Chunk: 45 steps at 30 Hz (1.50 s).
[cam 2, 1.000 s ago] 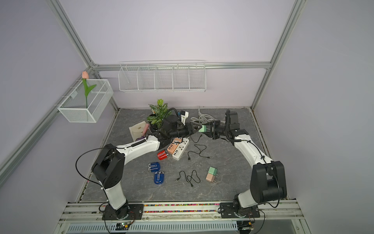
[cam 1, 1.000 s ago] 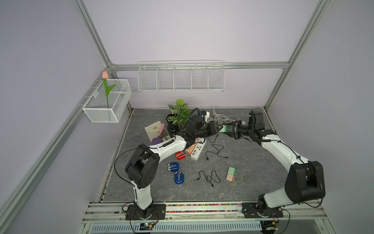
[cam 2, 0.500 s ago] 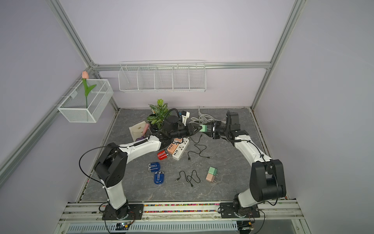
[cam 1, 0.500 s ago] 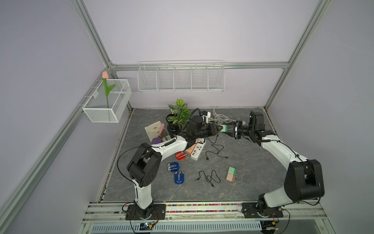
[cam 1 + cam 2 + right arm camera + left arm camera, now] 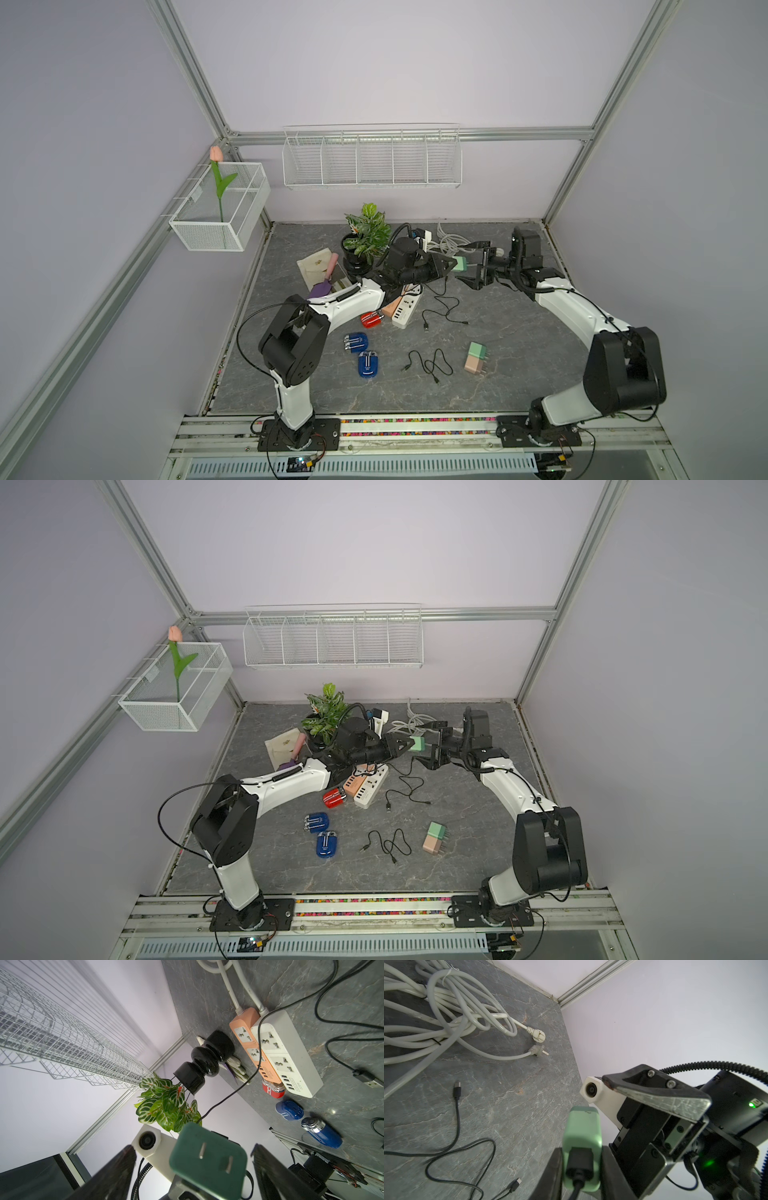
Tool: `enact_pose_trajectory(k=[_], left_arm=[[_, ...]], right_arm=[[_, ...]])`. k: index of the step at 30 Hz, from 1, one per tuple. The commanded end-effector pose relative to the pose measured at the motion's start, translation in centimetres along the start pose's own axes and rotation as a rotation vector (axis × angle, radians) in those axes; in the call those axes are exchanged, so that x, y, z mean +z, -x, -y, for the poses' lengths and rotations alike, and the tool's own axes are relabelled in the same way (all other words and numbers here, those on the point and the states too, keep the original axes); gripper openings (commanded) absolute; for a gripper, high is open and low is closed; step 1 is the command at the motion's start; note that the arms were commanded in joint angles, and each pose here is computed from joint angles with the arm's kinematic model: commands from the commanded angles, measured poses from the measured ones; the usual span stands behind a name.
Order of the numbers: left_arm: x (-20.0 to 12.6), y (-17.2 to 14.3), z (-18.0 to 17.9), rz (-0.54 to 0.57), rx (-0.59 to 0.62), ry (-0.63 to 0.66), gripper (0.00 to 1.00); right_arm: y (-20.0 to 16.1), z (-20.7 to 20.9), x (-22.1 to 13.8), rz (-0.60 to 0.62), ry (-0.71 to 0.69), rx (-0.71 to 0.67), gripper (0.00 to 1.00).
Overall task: Charge the electric shaver
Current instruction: Insert the charging cable into the plug, then insert the plug into the socket.
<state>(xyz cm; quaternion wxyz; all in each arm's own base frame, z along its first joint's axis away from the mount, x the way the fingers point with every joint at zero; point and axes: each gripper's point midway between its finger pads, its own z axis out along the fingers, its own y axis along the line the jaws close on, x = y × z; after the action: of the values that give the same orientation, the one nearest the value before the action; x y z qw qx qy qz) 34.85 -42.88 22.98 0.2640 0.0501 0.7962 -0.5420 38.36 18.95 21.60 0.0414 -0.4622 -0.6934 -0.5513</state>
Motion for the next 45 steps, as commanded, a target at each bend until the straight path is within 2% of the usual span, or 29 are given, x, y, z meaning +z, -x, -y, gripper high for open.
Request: enact_pose_trajectory(k=[1,3,8,11,15,20,24,28,32,37,40,45], left_arm=[[-2.0,2.2,2.8,0.073,0.027,0.005,0.00],[-2.5,2.5,2.9,0.082,0.033,0.029,0.00],[-4.2,3.5,3.1,0.108,0.065,0.121,0.00],[-6.1,4.4,3.8,0.129,0.092,0.184,0.00],[-10.2,5.7,4.9,0.191,0.146,0.291,0.00],[-16.0,8.1,6.1,0.323,0.244,0.413,0.00],[-19.4,9.5,5.1,0.321,0.333,0.574,0.00],[-21.2,10.0,2.7,0.253,0.433,0.720,0.00],[-21.4,9.7,1.1,0.148,0.546,0.800,0.00],[-18.2,6.5,-2.4,-0.070,0.632,0.775,0.00],[-15.9,4.3,-4.9,-0.192,0.629,0.746,0.00],[-12.8,3.2,-7.4,-0.311,0.594,0.748,0.00]], right_arm=[[-0.7,-0.6,-1.2,0.036,-0.006,-0.077,0.95],[-0.9,-0.7,-1.4,0.042,-0.009,-0.108,0.98],[-0.8,-1.0,-2.5,0.091,-0.018,-0.178,0.96],[-0.5,-1.5,-3.4,0.139,-0.036,-0.284,0.96],[-0.4,-1.8,-4.3,0.180,-0.091,-0.390,0.96],[-0.3,-2.0,-4.6,0.198,-0.116,-0.456,0.96],[-0.2,-2.3,-4.6,0.200,-0.123,-0.494,0.97],[-0.2,-2.2,-4.4,0.187,-0.133,-0.518,0.98],[-0.3,-2.2,-4.4,0.181,-0.148,-0.559,0.99],[-0.3,-1.8,-4.1,0.165,-0.169,-0.590,1.00],[-0.5,-1.5,-3.8,0.150,-0.182,-0.620,1.00],[-0.7,-0.7,-3.1,0.132,-0.231,-0.706,0.98]])
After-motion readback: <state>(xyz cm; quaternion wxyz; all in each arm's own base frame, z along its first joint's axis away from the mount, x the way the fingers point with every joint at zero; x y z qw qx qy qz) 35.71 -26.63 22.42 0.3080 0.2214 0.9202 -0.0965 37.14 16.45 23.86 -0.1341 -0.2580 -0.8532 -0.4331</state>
